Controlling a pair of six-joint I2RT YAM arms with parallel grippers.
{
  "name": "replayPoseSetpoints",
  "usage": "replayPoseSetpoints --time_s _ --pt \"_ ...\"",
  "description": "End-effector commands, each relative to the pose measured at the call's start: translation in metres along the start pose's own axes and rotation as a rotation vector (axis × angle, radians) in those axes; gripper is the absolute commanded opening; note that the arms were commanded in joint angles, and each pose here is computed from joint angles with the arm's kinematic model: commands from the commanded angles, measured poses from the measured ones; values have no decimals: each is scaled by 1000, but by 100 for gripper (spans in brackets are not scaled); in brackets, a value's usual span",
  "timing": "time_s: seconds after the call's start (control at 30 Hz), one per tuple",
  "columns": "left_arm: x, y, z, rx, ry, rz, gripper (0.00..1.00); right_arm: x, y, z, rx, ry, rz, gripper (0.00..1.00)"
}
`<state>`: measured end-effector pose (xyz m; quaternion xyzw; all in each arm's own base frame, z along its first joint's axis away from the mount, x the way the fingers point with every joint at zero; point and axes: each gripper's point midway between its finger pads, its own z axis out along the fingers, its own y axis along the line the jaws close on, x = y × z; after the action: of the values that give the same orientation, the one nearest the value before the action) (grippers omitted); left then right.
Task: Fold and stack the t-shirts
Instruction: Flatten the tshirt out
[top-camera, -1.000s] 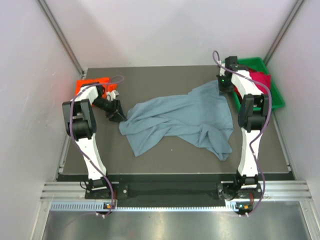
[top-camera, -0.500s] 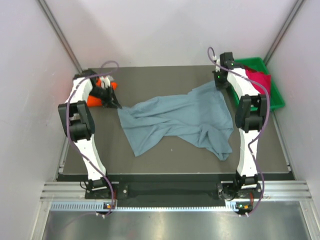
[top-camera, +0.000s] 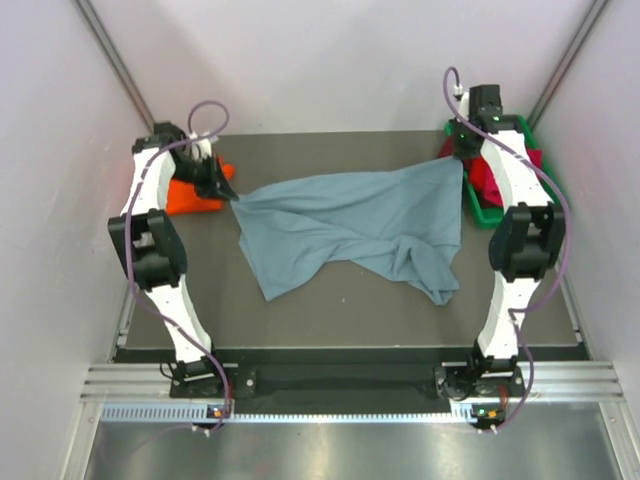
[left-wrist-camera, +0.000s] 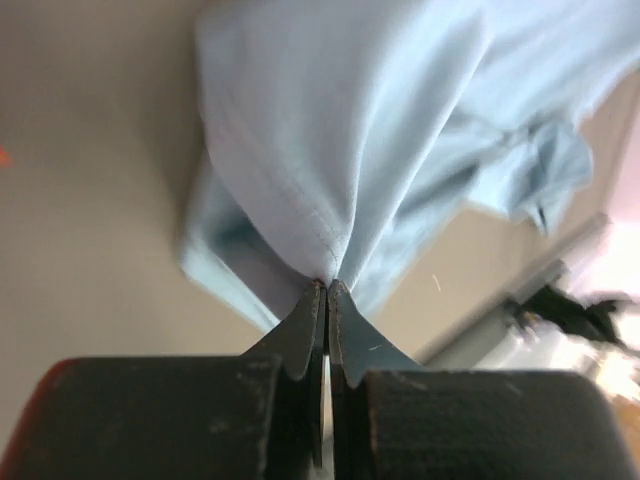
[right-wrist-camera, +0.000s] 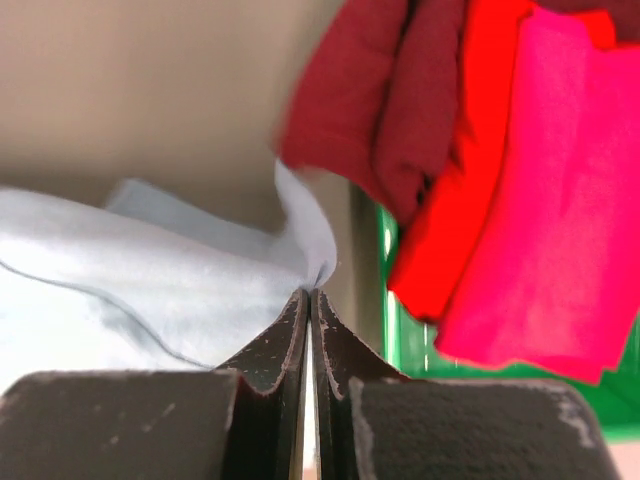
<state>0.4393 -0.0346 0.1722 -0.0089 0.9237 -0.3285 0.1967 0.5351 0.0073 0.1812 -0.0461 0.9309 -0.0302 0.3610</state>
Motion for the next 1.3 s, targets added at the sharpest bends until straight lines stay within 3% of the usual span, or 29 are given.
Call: replayPoseSetpoints --time_s 0.0,0.3,0.4,0.47,0.67,1.27 --pt "70 -24 -10 66 162 -129 0 -7 1 -39 -28 -54 26 0" --pt "182 -69 15 151 443 -327 0 32 14 -50 -90 21 44 0" --pt "180 -65 21 111 418 -317 46 30 16 -51 -98 18 42 0" --pt "154 -63 18 80 346 -233 50 29 15 -50 -95 16 40 0" --pt "96 -25 15 -52 206 -178 49 32 16 -49 -97 17 37 0" --pt "46 33 74 -39 215 -147 45 33 14 -39 -85 28 26 0"
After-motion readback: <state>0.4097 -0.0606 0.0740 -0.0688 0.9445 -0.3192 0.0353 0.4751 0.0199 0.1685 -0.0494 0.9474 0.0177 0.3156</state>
